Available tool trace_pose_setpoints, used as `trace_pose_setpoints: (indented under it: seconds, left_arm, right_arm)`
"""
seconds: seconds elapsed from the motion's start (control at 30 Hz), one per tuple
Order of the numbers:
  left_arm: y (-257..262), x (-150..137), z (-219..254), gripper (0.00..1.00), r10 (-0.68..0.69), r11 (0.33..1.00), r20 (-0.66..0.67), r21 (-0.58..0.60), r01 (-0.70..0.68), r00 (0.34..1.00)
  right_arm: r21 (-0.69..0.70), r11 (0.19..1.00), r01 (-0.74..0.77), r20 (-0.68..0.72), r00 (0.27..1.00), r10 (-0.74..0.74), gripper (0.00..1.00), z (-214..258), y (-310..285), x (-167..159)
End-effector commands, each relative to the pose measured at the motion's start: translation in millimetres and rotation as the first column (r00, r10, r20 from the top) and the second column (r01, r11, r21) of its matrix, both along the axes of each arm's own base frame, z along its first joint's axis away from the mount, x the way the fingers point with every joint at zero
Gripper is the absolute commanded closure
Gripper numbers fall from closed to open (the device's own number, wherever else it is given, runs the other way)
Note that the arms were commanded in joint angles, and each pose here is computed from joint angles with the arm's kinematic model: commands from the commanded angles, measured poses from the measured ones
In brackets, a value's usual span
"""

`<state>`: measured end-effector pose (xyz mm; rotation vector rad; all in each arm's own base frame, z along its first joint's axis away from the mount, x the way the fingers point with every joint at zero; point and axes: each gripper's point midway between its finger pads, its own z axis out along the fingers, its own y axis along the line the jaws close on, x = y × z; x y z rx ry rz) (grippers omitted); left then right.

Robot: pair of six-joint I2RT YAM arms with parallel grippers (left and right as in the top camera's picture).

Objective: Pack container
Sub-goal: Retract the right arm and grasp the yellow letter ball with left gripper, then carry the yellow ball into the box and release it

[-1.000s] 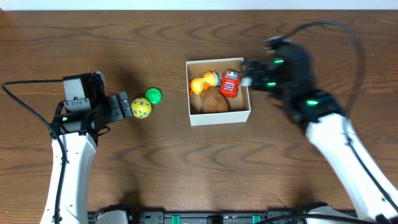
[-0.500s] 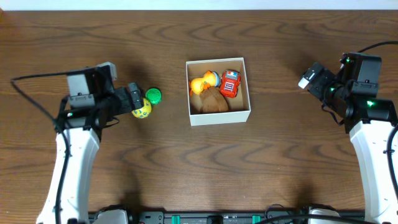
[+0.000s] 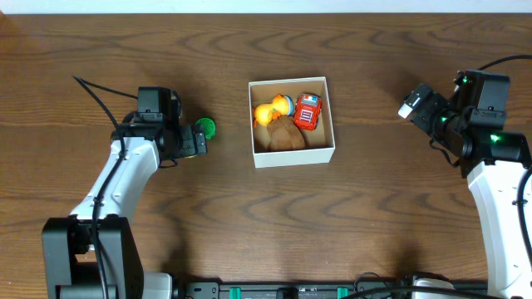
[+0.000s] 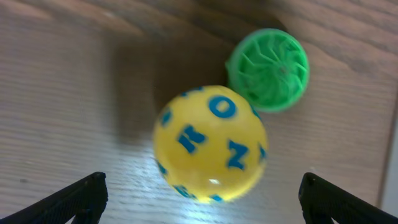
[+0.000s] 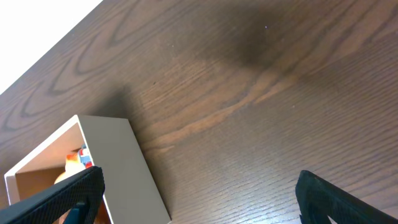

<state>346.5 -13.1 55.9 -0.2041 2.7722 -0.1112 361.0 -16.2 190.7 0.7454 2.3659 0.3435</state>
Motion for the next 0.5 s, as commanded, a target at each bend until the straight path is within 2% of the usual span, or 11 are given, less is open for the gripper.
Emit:
trace_pose_setpoints:
  seconds: [0.0, 0.07, 0.2, 0.37, 0.47]
  left_arm:
    - [12, 13, 1, 0.02, -0.011, 0.997, 0.027, 0.080, 0.009, 1.000]
    - [11, 16, -5, 0.00, -0.020, 0.997, 0.023, 0.078, 0.018, 1.000]
    - [10, 17, -20, 0.07, -0.026, 0.997, -0.005, 0.073, 0.026, 1.000]
    - [10, 18, -25, 0.29, -0.026, 0.997, -0.014, 0.073, 0.027, 1.000]
    - [10, 20, -21, 0.48, -0.026, 0.997, 0.003, 0.073, 0.025, 1.000]
  right_arm:
    - [0.005, 1.000, 0.005, 0.000, 1.000, -0.005, 0.01, 1, -2, 1]
    - [0.005, 1.000, 0.005, 0.000, 1.000, -0.005, 0.01, 1, -2, 1]
    - [0.005, 1.000, 0.005, 0.000, 1.000, -0.005, 0.01, 0, -2, 1]
    - [0.005, 1.000, 0.005, 0.000, 1.000, -0.005, 0.01, 1, -2, 1]
    - [0.005, 1.000, 0.005, 0.000, 1.000, -0.005, 0.01, 1, -2, 1]
